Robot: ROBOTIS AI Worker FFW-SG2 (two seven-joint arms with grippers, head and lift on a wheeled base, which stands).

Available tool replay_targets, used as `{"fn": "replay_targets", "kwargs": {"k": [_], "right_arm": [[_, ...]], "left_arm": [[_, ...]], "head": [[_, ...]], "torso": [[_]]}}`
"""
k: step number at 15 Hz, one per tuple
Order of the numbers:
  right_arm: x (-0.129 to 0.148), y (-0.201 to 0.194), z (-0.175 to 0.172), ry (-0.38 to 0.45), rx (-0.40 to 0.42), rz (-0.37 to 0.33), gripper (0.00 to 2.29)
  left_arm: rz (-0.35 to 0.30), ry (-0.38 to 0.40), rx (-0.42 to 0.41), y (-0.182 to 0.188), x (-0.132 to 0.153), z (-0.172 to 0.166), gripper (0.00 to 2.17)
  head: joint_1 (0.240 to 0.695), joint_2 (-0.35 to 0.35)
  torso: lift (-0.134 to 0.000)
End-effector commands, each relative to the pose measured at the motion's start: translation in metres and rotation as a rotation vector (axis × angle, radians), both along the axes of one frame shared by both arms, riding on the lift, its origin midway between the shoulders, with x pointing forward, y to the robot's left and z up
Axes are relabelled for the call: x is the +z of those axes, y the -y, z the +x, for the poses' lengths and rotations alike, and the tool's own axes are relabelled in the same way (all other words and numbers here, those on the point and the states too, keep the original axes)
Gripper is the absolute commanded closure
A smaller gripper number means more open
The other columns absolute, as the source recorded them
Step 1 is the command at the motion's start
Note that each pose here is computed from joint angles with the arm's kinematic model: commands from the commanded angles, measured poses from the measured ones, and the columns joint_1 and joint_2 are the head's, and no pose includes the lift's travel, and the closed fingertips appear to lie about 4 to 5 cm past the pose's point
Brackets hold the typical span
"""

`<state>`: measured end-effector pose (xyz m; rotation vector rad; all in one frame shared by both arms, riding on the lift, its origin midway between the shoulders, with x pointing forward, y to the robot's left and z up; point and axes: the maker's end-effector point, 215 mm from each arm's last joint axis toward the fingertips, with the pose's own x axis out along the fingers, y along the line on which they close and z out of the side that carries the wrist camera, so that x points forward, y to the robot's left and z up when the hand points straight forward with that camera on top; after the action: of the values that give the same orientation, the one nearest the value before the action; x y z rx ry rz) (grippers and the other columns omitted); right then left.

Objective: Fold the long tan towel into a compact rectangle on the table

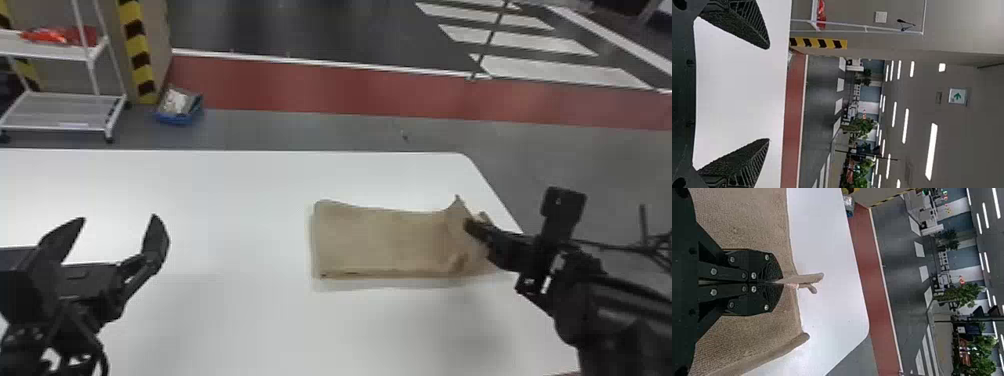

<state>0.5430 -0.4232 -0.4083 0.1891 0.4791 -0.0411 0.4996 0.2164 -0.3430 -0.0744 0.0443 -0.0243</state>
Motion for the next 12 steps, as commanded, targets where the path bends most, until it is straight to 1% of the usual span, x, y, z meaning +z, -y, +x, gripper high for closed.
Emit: {"fn": "replay_targets", "kwargs": {"k": [1, 3, 4, 6, 7, 8, 10, 11, 12], "right_arm": [[0.011, 0.01, 0.0, 0.016, -0.014, -0.006, 1.18], [0.032, 0.014, 0.0, 0.061, -0.017, 0.04, 1.18], [0.046, 0.021, -0.002, 0.084, -0.028, 0.047, 1.18], [0.06, 0.048, -0.004, 0.094, -0.063, 0.025, 1.18], [0.048, 0.053, -0.006, 0.064, -0.059, 0.018, 1.18], [0.03, 0.054, -0.007, 0.032, -0.053, 0.008, 1.18], [0.001, 0.06, -0.003, -0.01, -0.057, -0.033, 1.18], [-0.01, 0.064, 0.002, -0.041, -0.068, -0.043, 0.92], [-0.019, 0.066, 0.002, -0.071, -0.075, -0.066, 0.2]], "left_arm": [[0.0, -0.004, -0.001, 0.001, -0.002, -0.001, 0.03], [0.0, -0.005, -0.003, 0.002, -0.003, 0.001, 0.03], [0.0, -0.001, -0.003, 0.002, 0.0, 0.002, 0.03], [-0.002, 0.006, -0.003, 0.003, 0.003, 0.002, 0.03], [-0.002, 0.0, -0.005, 0.004, 0.0, 0.001, 0.03], [-0.001, -0.009, -0.007, 0.004, -0.005, 0.001, 0.03], [-0.001, -0.015, -0.007, 0.004, -0.008, 0.002, 0.03], [0.002, -0.011, -0.007, 0.004, -0.007, 0.003, 0.03], [0.001, -0.01, -0.009, 0.006, -0.006, 0.003, 0.03]], "head": [[0.695, -0.215], [0.695, -0.22], [0.695, -0.224], [0.695, -0.234], [0.695, -0.242], [0.695, -0.254], [0.695, -0.272], [0.695, -0.275], [0.695, -0.277]], "torso": [[-0.123], [-0.123], [-0.123], [-0.123], [-0.123], [-0.123], [-0.123], [-0.123], [-0.123]]}}
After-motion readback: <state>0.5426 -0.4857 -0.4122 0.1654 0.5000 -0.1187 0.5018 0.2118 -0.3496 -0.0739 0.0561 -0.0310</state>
